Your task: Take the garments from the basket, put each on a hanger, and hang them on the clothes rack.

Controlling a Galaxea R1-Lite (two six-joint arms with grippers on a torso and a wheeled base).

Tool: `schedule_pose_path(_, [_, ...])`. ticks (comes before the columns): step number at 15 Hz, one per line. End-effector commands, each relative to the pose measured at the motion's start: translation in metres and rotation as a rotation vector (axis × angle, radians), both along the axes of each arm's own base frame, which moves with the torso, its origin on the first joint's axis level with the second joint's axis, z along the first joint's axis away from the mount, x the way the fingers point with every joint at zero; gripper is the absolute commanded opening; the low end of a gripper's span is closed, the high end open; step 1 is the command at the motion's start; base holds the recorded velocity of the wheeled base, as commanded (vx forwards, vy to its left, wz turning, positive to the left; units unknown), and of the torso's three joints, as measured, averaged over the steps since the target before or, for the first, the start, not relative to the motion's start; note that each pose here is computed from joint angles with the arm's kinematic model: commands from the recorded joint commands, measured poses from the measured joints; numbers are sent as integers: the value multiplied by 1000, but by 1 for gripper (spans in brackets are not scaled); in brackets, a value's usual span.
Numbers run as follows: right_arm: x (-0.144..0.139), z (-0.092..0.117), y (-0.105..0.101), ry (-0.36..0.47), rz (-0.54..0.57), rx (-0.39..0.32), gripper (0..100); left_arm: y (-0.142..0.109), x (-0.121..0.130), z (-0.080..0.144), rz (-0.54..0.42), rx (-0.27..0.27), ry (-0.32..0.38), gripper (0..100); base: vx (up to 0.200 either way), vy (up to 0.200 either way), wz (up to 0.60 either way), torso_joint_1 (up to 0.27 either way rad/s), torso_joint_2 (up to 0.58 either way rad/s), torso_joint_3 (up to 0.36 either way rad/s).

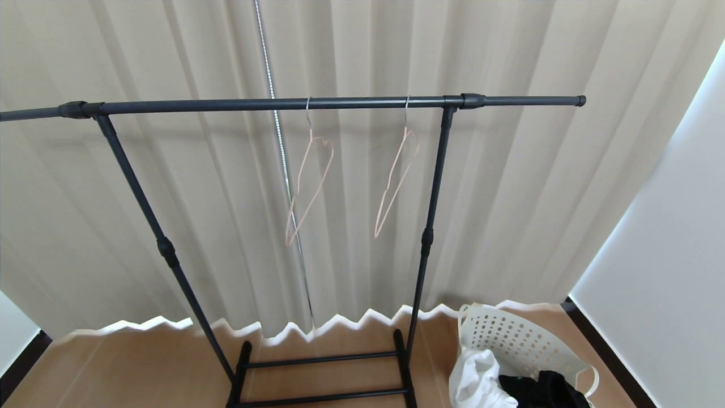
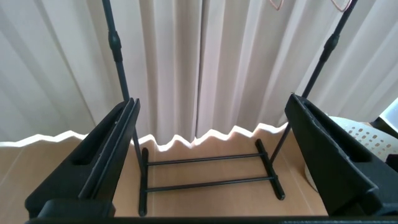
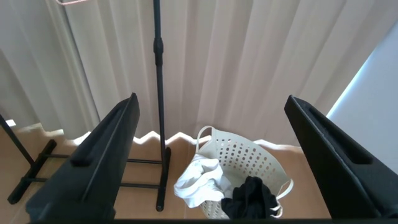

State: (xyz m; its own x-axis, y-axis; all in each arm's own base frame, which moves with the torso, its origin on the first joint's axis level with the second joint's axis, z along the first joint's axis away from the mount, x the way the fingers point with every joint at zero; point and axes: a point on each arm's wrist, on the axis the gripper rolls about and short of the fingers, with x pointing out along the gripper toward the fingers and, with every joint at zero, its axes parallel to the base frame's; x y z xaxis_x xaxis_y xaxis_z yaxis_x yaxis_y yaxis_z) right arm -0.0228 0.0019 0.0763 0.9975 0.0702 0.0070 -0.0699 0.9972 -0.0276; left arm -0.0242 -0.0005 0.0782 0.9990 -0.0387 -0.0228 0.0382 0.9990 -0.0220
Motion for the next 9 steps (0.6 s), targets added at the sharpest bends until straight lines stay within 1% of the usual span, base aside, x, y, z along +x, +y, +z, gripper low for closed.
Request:
schedule_pose_path(1, [0, 0, 0, -1, 0, -1, 100, 0, 0, 0, -1, 0, 2, 100, 0, 0, 0, -183, 437, 266])
schedule_pose_path(9, [0, 0, 0, -1, 0, 1, 100, 0, 0, 0, -1, 0, 3, 100, 0, 0, 0, -198, 538, 338])
